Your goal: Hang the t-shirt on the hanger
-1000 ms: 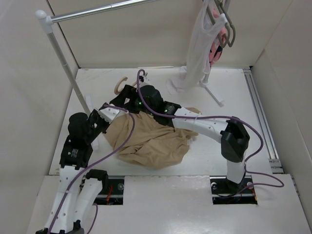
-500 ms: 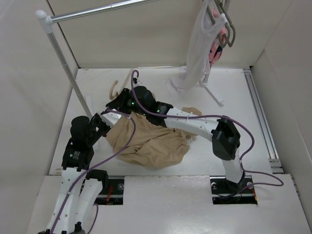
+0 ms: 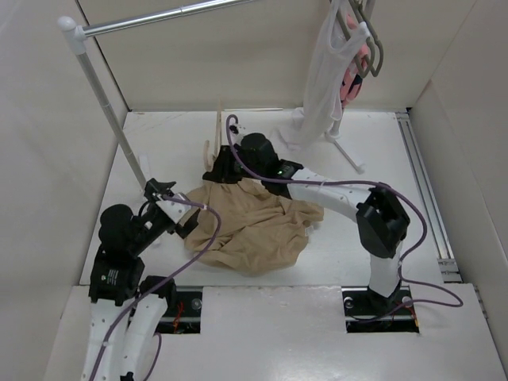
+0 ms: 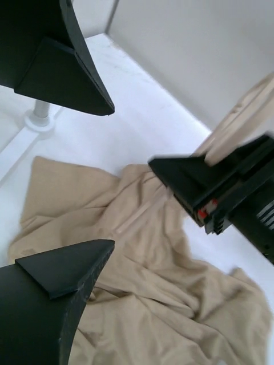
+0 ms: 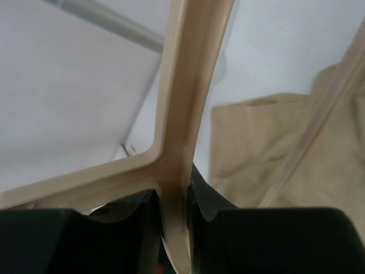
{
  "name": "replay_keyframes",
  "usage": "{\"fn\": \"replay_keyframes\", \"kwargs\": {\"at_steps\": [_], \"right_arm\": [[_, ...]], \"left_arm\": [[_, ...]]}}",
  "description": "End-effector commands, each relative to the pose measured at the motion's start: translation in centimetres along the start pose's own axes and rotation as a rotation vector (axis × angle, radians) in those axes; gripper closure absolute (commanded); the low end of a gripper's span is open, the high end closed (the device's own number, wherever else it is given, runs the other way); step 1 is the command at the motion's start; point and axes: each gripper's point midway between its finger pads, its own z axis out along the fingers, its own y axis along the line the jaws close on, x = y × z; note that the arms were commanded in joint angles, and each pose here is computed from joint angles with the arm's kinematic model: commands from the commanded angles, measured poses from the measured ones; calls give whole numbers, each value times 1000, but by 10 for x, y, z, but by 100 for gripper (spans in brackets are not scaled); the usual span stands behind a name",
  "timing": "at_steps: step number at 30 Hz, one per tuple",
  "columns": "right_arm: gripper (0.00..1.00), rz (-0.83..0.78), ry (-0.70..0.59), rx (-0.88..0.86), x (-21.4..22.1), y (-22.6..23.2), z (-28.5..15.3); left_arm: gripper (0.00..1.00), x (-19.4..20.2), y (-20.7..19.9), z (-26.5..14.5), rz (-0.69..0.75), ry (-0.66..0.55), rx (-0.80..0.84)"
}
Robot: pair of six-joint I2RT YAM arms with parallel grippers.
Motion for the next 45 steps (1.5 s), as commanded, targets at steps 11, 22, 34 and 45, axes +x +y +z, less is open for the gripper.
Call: {"fn": "replay_keyframes", "kwargs": {"at_steps": [11, 22, 34, 45], "right_arm": [[100, -483, 383, -101, 49, -34, -105], [100, -425, 332, 160, 24, -32, -81], [100, -396, 410, 204, 60, -31, -55], [100, -406, 393, 182, 58, -22, -51]], "left_arm": [[38, -110, -31, -31, 563, -390, 272], [29, -80, -19, 3, 1140, -321, 441], [41, -68, -25, 10, 1160, -340, 434], [37, -16, -12, 25, 1163, -133, 472]]}}
